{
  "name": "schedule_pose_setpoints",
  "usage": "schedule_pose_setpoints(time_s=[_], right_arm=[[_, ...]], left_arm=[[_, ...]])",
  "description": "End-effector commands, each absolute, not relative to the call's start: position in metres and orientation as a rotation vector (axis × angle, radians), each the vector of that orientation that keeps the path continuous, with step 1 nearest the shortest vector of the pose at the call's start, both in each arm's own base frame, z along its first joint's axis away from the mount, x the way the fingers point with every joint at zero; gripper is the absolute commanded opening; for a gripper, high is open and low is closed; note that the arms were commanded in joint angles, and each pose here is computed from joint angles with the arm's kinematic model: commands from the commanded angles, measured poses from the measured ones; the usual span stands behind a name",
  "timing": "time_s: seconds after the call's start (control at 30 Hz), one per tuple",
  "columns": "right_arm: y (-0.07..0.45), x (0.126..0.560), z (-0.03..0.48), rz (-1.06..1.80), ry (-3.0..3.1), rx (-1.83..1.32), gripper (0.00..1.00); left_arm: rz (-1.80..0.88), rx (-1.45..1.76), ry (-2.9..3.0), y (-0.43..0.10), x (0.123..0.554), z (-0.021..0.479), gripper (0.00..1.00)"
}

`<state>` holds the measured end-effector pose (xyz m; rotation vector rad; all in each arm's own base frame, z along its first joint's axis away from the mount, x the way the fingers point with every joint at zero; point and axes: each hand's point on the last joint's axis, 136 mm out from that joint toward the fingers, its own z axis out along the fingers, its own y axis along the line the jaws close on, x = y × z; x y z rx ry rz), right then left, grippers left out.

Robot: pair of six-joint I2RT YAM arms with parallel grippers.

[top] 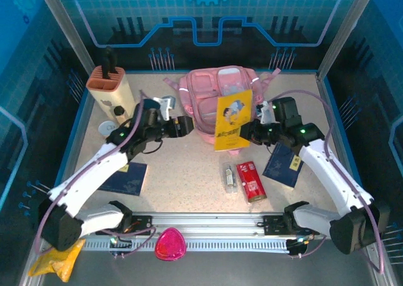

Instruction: Pack the student bag

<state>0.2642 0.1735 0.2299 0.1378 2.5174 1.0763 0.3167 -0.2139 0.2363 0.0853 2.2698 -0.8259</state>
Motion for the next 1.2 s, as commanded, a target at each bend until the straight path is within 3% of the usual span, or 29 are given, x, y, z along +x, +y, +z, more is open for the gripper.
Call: schedule_pose_setpoints(time_s=[0.0,0.43,0.9,0.97,1.17], right_arm=[[0.139,0.254,0.233,0.927,2.517,0.172,0.00],[0.086,0.251,0.211,0.827,2.524,0.442,0.00],[0.077,0.264,0.210,0.825,2.515,0.505,0.00],[0.080,0.265,0.211,0.851,2.517,0.498,0.00],[0.075,0.269,0.215,0.807,2.516,0.497,0.00]], left_arm=[[-0.669,0.345,2.237,-0.227,0.336,0.229,0.73],[-0.342,0.899,2.284,-0.310,0.420,0.144,0.79],[-0.218,1.010,2.298,-0.342,0.468,0.072,0.80],[-0.185,0.974,2.312,-0.340,0.474,0.066,0.74],[-0.146,0.912,2.277,-0.336,0.484,0.071,0.36]])
